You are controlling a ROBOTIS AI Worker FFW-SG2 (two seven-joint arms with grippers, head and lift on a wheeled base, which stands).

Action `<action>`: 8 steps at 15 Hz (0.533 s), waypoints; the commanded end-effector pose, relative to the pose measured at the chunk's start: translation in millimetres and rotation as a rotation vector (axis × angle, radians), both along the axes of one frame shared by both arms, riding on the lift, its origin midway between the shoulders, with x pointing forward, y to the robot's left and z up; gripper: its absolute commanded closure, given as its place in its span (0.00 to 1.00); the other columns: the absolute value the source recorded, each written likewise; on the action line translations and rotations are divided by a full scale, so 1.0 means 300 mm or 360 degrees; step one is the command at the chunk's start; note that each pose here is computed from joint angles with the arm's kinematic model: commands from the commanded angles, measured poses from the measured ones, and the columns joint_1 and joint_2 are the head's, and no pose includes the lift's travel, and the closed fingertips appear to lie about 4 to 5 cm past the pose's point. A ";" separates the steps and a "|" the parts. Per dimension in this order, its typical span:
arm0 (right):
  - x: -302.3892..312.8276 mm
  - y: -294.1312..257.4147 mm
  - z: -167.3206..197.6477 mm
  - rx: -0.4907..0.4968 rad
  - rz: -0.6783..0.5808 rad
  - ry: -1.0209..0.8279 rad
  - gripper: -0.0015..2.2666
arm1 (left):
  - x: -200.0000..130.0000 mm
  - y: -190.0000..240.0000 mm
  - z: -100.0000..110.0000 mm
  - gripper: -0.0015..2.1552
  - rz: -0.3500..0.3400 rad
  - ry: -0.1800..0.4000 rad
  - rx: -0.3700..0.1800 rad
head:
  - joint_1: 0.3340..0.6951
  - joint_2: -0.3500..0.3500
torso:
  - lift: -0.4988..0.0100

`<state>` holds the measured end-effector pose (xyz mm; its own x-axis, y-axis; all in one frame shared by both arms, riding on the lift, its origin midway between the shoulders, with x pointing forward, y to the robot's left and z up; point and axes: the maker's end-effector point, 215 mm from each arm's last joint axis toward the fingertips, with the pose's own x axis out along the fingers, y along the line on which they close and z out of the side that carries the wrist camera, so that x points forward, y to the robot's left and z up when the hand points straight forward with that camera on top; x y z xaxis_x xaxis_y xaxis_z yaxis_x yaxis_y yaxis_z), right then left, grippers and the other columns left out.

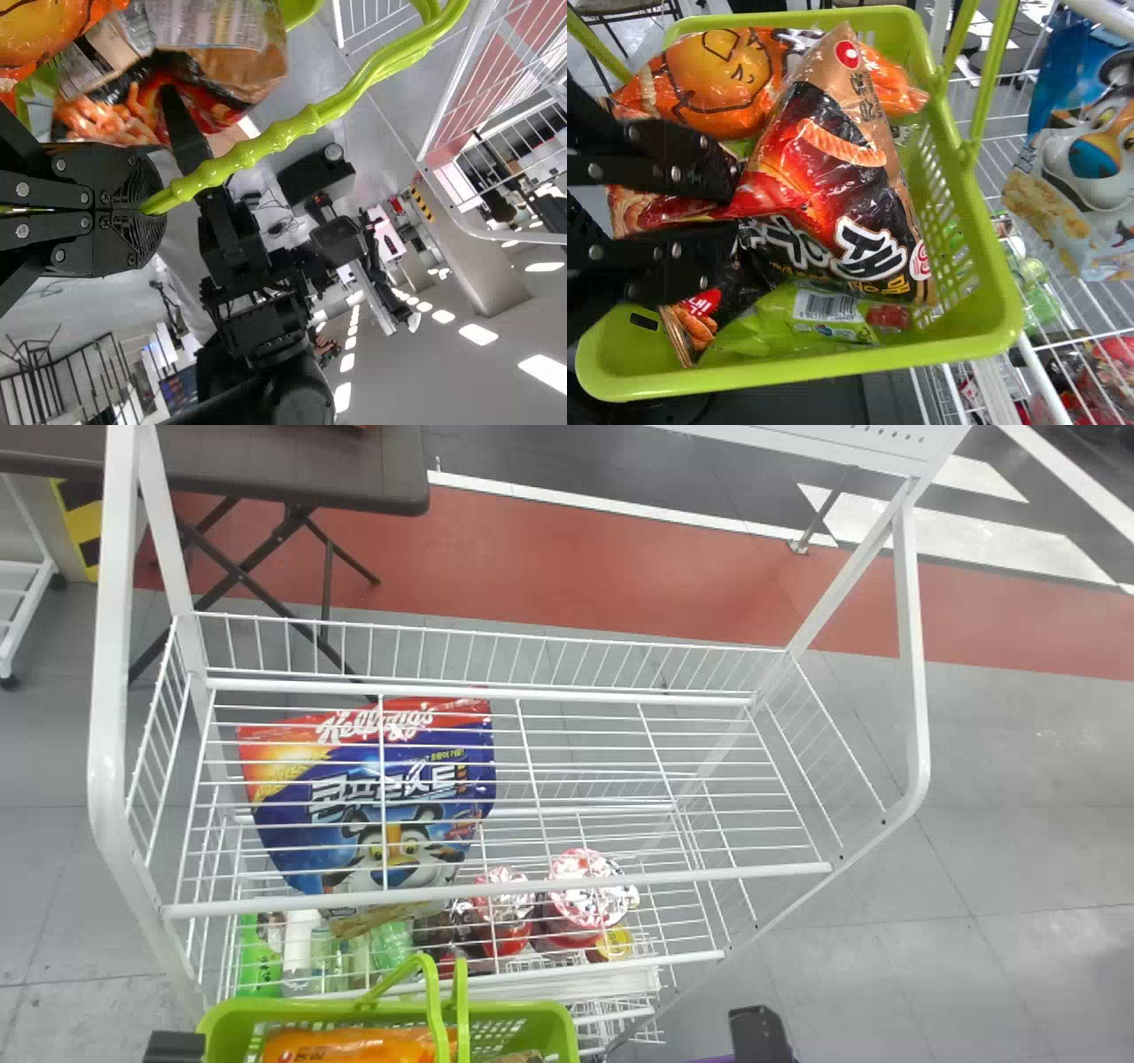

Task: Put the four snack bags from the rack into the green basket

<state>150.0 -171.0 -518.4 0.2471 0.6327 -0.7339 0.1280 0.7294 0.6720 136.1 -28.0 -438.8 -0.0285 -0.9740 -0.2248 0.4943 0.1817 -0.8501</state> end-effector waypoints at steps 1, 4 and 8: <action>0.032 -0.062 0.037 -0.0073 -0.0031 -0.0056 0.03 | -0.014 0.000 0.003 0.87 -0.0003 0.0004 0.0000 | 1.00 0.00 | 0.97; 0.054 -0.112 0.060 -0.0121 -0.0062 -0.0096 0.03 | -0.020 -0.002 0.007 0.87 -0.0002 0.0004 0.0001 | 1.00 0.00 | 0.97; 0.072 -0.200 0.096 -0.0174 -0.0127 -0.0142 0.03 | -0.024 -0.008 0.008 0.87 -0.0009 0.0001 0.0001 | 1.00 0.00 | 0.97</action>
<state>170.1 -222.5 -493.1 0.3457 0.5375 -0.7691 0.1239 0.7863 0.6053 129.1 -30.4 -436.4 -0.0339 -0.9735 -0.2261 0.4949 0.1801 -0.8500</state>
